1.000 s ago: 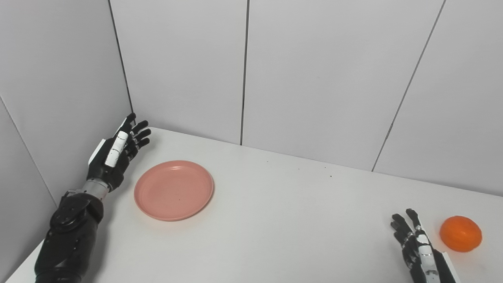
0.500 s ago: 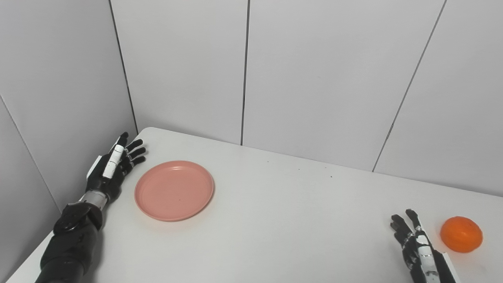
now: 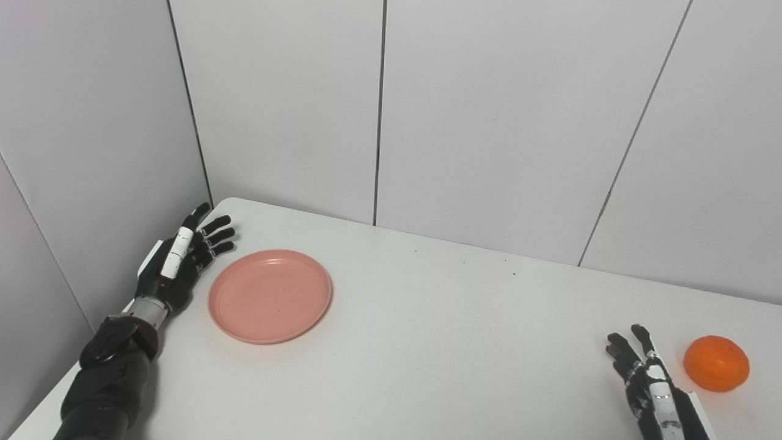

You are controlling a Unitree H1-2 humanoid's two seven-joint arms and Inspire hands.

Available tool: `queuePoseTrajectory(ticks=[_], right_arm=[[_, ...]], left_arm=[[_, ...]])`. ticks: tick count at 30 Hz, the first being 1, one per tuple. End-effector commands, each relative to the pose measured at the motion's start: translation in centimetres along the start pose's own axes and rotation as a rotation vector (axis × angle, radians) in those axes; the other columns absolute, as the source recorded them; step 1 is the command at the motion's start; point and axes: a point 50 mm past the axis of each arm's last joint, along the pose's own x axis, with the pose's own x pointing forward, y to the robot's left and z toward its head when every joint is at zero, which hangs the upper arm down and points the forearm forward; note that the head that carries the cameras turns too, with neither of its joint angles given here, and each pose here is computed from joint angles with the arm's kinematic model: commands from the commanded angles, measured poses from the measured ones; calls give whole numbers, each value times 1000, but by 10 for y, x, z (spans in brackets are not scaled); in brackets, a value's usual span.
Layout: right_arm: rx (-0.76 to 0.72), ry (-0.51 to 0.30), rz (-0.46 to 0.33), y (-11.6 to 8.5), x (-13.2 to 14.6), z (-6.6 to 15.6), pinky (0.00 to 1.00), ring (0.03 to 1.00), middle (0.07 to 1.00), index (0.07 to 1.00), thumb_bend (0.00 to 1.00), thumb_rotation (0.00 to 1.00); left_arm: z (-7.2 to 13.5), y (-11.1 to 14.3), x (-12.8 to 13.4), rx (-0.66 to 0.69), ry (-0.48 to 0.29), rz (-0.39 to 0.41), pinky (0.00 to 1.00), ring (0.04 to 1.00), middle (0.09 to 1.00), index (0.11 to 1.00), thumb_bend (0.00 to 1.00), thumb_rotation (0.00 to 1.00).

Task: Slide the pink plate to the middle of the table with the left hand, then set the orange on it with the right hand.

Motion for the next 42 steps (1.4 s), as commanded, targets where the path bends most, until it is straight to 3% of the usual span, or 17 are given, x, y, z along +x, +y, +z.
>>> queuePoseTrajectory(ticks=[1,9,11,15,23,42], right_arm=[[22,25,-19,1,-11,-12,1000,924,895,989,731,898],[7,32,-16,3,-12,-10,1000,937,907,990,724,894],[4,32,-15,3,-12,-9,1000,939,910,993,720,902],[12,24,-15,2,-12,-10,1000,936,902,992,725,895],[1,24,-9,2,-11,-10,1000,927,893,992,738,890],[-3,26,3,2,-11,-9,1000,943,912,999,719,902]], left_arm=[[18,-5,7,-12,-51,-44,818,840,847,999,942,767],[20,-35,-7,-29,-22,-133,828,870,883,999,928,778],[20,-42,-9,-35,-17,-156,861,897,907,1000,931,771],[21,-56,-13,-26,3,-208,989,958,963,1000,808,883],[14,-65,-14,-27,56,-199,990,919,923,1000,860,839],[7,-108,-22,-39,140,-195,1000,928,899,1000,870,836]])
